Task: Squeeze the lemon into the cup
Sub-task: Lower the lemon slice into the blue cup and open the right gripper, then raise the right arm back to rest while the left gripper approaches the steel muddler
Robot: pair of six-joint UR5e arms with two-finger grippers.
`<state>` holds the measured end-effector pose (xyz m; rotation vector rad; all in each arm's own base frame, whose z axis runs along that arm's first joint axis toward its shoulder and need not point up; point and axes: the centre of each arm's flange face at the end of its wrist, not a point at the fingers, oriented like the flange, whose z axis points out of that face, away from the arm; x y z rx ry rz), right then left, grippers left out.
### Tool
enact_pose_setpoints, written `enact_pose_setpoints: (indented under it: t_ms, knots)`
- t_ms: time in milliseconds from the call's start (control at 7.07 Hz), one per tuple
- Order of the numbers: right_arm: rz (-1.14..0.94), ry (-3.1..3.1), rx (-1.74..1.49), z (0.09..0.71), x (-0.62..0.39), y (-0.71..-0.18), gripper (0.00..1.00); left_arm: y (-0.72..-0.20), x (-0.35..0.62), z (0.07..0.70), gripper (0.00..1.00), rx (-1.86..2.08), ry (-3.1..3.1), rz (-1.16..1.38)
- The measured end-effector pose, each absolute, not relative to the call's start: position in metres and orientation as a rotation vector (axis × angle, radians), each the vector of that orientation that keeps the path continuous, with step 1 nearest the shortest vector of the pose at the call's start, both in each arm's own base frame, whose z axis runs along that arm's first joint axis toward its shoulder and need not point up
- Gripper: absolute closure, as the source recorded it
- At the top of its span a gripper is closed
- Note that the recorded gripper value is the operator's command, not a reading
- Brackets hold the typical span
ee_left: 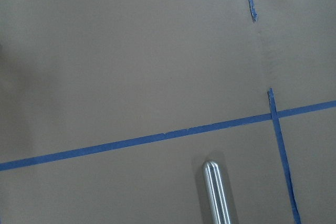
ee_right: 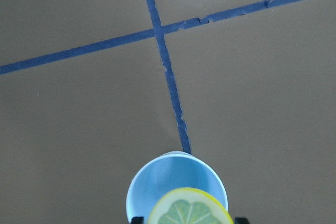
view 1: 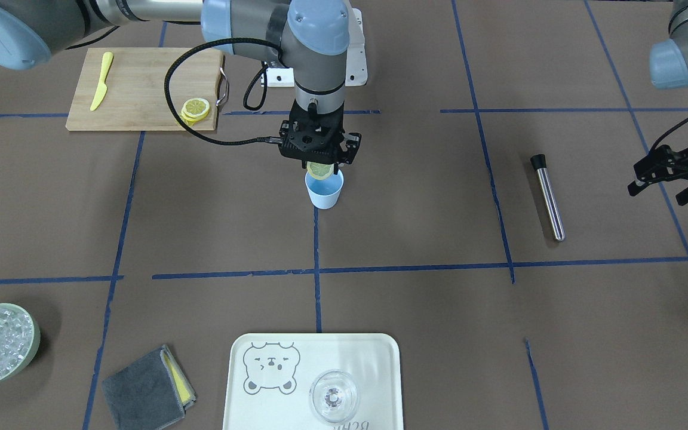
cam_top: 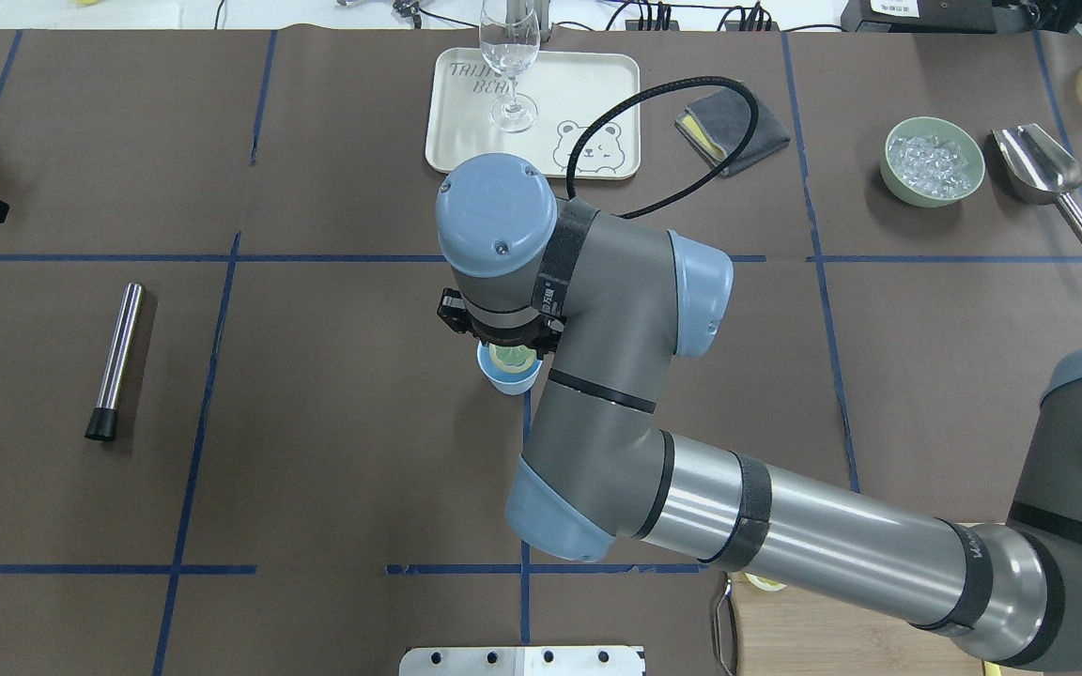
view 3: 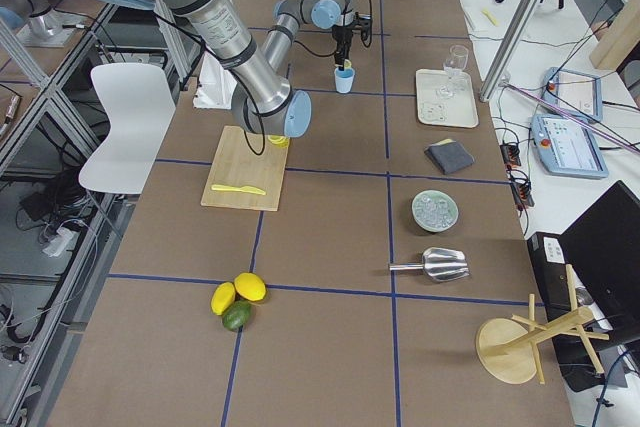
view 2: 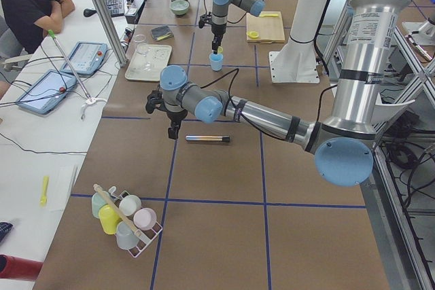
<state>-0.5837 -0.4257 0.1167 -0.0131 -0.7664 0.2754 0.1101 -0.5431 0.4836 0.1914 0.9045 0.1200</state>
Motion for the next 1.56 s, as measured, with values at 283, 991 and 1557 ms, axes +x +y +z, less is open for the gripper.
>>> enact_pose_setpoints:
  t_ms: [283,991,1557]
  knots:
    - [0.274,-0.766,-0.012,0.118,-0.588,-0.425,0.12,-0.543,0.111,0.485,0.00,0.190,0.904,0.122]
    - [0.275,-0.787,0.019,0.117,-0.582,-0.436,0.00,-0.544,0.113,0.490,0.00,0.175,0.903,0.117]
    - [0.157,-0.772,0.072,0.189,-0.446,-0.485,0.00,-0.511,0.167,0.453,0.00,-0.018,0.866,0.088]
